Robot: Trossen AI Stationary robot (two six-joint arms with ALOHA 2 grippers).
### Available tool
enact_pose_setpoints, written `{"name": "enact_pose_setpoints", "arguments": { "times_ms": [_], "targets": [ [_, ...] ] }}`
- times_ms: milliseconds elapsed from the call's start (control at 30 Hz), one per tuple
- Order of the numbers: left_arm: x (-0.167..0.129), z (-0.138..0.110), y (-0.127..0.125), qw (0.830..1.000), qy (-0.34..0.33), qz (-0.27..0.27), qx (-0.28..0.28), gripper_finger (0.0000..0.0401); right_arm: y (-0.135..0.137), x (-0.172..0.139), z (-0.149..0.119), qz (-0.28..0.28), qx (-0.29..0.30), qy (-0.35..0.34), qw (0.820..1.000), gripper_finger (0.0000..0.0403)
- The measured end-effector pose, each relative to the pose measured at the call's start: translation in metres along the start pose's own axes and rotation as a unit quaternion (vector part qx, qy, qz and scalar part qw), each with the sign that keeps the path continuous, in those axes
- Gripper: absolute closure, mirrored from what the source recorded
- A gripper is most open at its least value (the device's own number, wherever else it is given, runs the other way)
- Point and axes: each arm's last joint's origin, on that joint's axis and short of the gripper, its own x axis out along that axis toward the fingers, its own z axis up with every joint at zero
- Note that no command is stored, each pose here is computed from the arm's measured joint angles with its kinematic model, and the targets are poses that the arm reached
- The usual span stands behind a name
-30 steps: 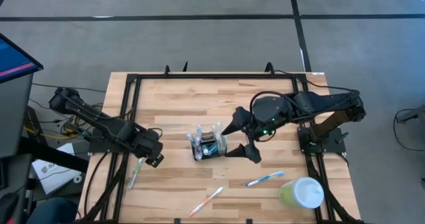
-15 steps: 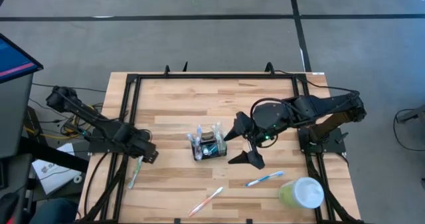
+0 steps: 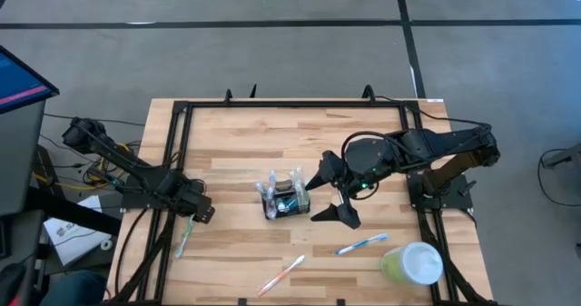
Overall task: Pick & Place toothbrushing station
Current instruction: Put the green toothbrush into the bottom right section of the mesh organizer
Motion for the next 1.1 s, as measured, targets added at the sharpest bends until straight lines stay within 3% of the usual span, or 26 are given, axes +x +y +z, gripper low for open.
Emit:
{"name": "enact_pose_setpoints", "arguments": {
  "times_ms": [267, 567, 1100],
  "targets": [
    [0.005, 0.001, 0.001, 1.000, 0.002, 0.012, -0.005, 0.0234, 0.000, 0.000, 0.000, 0.000, -0.010, 0.001, 1.000, 0.0014],
    [0.010, 0.000, -0.002, 0.999, 0.019, 0.027, -0.002, 0.0370, 0.000, 0.000, 0.000, -0.001, -0.017, 0.002, 1.000, 0.0014],
    [-0.031, -0.005, -0.034, 0.994, -0.046, -0.098, -0.010, 0.0396, 0.000, 0.000, -0.001, -0.002, -0.026, 0.007, 1.000, 0.0014]
  ]
}}
